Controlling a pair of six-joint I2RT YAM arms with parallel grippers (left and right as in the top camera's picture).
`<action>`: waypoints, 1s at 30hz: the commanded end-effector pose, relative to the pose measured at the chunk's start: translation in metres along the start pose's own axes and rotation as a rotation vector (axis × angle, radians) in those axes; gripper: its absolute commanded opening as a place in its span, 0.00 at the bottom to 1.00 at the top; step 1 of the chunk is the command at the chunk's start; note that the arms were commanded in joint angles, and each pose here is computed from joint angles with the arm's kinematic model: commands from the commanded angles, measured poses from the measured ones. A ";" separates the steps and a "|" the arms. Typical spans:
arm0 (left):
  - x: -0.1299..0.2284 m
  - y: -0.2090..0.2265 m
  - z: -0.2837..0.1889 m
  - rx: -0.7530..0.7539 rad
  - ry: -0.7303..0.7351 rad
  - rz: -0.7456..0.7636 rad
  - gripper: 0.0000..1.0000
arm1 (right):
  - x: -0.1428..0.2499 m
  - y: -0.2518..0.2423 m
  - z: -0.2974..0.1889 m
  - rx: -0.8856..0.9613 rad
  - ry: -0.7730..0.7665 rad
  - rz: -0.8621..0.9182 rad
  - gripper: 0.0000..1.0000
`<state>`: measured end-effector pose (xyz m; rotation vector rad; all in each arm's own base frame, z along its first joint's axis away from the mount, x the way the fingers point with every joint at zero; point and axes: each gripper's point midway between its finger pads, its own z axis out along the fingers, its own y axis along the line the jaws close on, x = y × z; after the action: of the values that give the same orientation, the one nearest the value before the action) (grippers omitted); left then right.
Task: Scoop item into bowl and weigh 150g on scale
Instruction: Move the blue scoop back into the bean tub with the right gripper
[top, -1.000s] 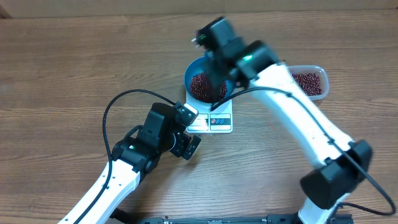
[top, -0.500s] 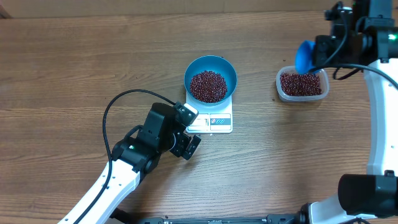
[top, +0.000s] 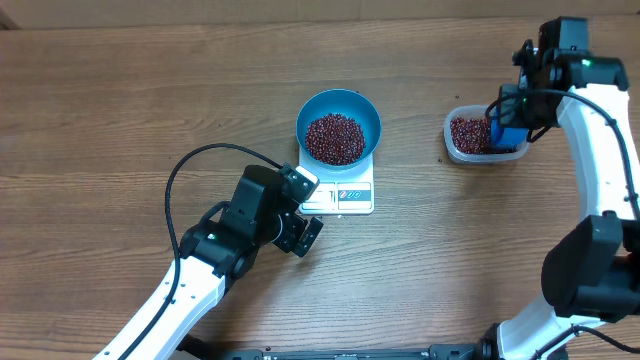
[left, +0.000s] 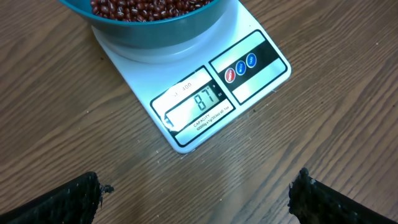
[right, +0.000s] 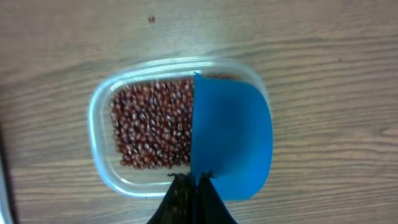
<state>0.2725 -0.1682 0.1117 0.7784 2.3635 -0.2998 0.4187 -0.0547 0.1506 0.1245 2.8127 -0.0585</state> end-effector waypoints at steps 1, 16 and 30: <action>0.000 0.003 0.001 -0.009 0.002 -0.025 1.00 | 0.008 -0.004 0.017 0.019 0.022 -0.004 0.04; 0.000 0.003 0.001 -0.009 0.002 -0.025 0.99 | 0.033 0.019 0.048 -0.080 0.073 -0.049 0.04; 0.000 0.003 0.001 -0.009 0.002 -0.025 1.00 | 0.042 0.073 0.038 -0.370 0.095 -0.063 0.04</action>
<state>0.2726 -0.1682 0.1118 0.7784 2.3631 -0.2999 0.4045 -0.0059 0.1031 -0.0153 2.8584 0.2817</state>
